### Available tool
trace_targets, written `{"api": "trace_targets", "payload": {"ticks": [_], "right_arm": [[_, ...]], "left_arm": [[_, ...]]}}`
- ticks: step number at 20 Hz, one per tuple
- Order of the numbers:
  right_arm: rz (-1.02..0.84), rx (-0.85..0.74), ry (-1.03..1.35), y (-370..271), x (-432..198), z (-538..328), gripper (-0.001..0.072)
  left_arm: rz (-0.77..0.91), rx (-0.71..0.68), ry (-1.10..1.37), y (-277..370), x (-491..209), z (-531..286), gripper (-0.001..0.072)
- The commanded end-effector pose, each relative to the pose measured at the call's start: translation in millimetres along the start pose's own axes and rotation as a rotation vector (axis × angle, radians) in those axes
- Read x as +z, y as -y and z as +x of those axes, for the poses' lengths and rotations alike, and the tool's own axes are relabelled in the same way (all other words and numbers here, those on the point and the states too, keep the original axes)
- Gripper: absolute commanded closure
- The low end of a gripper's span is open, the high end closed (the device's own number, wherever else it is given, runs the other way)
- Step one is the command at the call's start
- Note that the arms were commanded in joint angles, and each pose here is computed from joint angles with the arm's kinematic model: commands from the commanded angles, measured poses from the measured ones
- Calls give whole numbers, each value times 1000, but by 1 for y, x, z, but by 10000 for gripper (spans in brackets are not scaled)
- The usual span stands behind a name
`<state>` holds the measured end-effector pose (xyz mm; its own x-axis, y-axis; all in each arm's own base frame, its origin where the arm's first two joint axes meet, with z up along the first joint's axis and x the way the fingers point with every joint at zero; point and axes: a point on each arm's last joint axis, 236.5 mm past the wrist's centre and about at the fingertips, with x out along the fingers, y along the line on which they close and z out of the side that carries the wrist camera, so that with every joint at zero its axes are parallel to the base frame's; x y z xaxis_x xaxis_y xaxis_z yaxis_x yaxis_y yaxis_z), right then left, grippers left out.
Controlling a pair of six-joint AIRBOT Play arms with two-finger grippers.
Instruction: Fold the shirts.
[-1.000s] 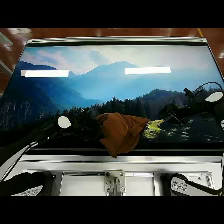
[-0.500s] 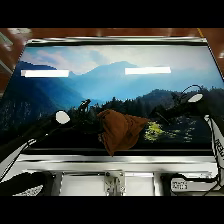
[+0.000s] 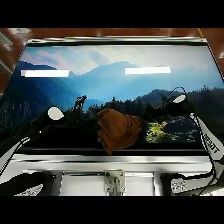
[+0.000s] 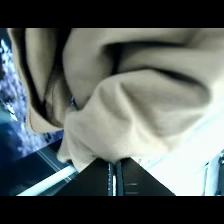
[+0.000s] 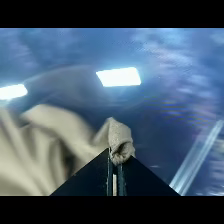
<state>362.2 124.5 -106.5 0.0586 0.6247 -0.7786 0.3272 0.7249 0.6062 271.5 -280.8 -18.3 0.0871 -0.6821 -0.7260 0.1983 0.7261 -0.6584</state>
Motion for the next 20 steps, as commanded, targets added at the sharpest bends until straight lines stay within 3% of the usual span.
{"api": "trace_targets", "payload": {"ticks": [1,5,8,11,16,20], "right_arm": [[-171,64,1,-34,-2,-29,661],[-478,57,374,-114,25,-175,661],[-722,88,838,-212,-6,-323,661],[-823,201,1174,-277,-85,-431,661],[-937,174,1288,-285,-183,-467,661],[-875,-9,1204,-237,-213,-448,661]], "left_arm": [[150,103,25,-12,20,-36,675],[289,404,214,-18,89,-184,674],[428,417,618,70,135,-323,674],[556,344,894,160,129,-415,673],[647,292,1011,211,91,-466,673],[640,368,831,186,45,-447,673]]}}
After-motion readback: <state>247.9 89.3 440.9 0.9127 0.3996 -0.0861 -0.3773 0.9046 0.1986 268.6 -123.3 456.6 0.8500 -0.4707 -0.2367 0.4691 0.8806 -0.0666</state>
